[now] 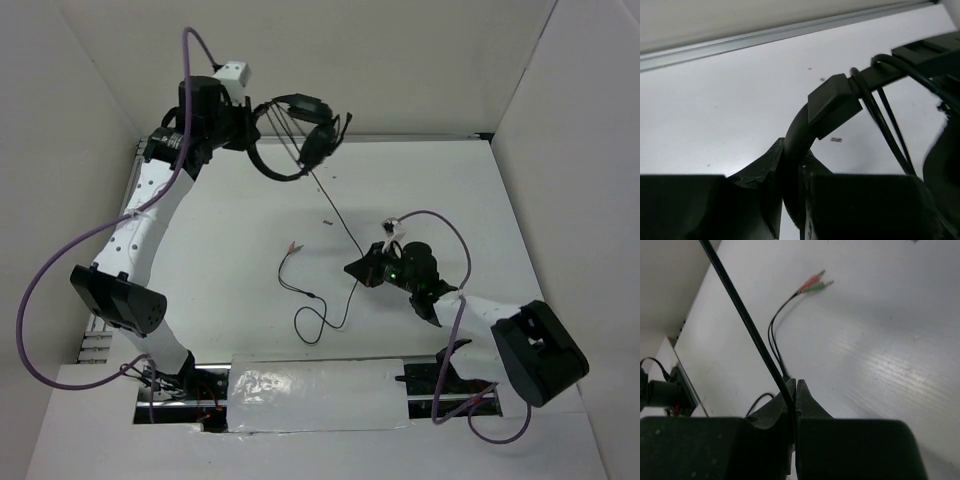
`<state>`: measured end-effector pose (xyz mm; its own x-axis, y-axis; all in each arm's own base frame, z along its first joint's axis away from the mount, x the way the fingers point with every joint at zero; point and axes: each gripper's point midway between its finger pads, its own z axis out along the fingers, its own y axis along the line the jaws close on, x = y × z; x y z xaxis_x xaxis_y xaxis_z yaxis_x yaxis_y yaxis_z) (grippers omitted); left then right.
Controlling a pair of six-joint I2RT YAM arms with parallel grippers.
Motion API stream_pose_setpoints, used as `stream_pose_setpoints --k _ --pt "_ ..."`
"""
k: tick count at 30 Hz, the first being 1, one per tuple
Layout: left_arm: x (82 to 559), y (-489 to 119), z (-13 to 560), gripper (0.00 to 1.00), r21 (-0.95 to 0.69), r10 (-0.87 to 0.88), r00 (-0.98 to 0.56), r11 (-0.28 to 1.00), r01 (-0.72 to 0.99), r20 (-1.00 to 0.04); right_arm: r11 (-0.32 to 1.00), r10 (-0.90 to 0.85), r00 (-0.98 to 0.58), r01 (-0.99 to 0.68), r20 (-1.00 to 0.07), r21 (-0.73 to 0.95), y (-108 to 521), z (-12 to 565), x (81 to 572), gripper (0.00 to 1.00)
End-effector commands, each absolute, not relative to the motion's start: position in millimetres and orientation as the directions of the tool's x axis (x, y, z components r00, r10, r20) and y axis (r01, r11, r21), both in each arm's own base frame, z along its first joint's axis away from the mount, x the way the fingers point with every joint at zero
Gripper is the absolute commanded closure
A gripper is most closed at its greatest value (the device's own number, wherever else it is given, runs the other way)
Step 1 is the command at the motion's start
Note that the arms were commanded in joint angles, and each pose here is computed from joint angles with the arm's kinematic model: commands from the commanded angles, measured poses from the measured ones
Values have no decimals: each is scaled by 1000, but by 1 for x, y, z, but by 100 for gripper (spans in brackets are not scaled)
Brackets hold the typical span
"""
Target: Wrap the headphones
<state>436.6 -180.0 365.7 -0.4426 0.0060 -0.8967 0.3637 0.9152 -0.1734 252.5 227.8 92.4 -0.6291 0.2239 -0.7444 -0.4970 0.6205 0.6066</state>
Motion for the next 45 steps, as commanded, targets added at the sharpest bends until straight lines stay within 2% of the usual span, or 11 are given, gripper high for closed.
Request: stream_pose_setpoints --k 1,6,8,15,22,28,33,36,40,42,45 --pt "449 -161 400 100 -226 -126 -320 927 299 -939 673 276 -623 -418 -732 610 219 114 266 100" --pt "439 -151 405 100 -251 -165 -316 935 253 -934 672 286 -580 -446 -763 591 216 136 267 100" --pt "444 -128 406 100 -225 -176 -301 965 134 -937 679 295 -567 -442 -770 586 211 136 263 100" --pt "463 -84 380 100 -233 -254 -335 967 -102 -907 745 275 -489 -436 -828 505 192 155 255 100" --pt "481 -73 317 100 -217 -349 -476 926 -310 -807 818 111 -410 -479 -905 317 192 186 247 100" --pt "491 -68 252 100 -174 -421 -586 885 -431 -692 753 -81 -400 -624 -913 207 227 197 240 100" --pt "495 -66 237 100 -176 -425 -598 885 -430 -679 722 -168 -381 -675 -909 150 255 193 235 100" --pt "491 -84 226 100 -128 -296 -673 949 -288 -678 763 -185 -312 -644 -932 64 251 213 250 100" --pt "457 -114 186 100 131 -48 -751 975 -177 -659 762 -297 -94 -624 -950 -177 242 258 264 100" --pt "445 -130 173 100 171 49 -780 982 -75 -624 751 -315 18 -606 -949 -261 240 280 271 100" --pt "427 -163 142 100 137 147 -798 987 81 -584 672 -376 168 -628 -911 -393 246 311 273 100"
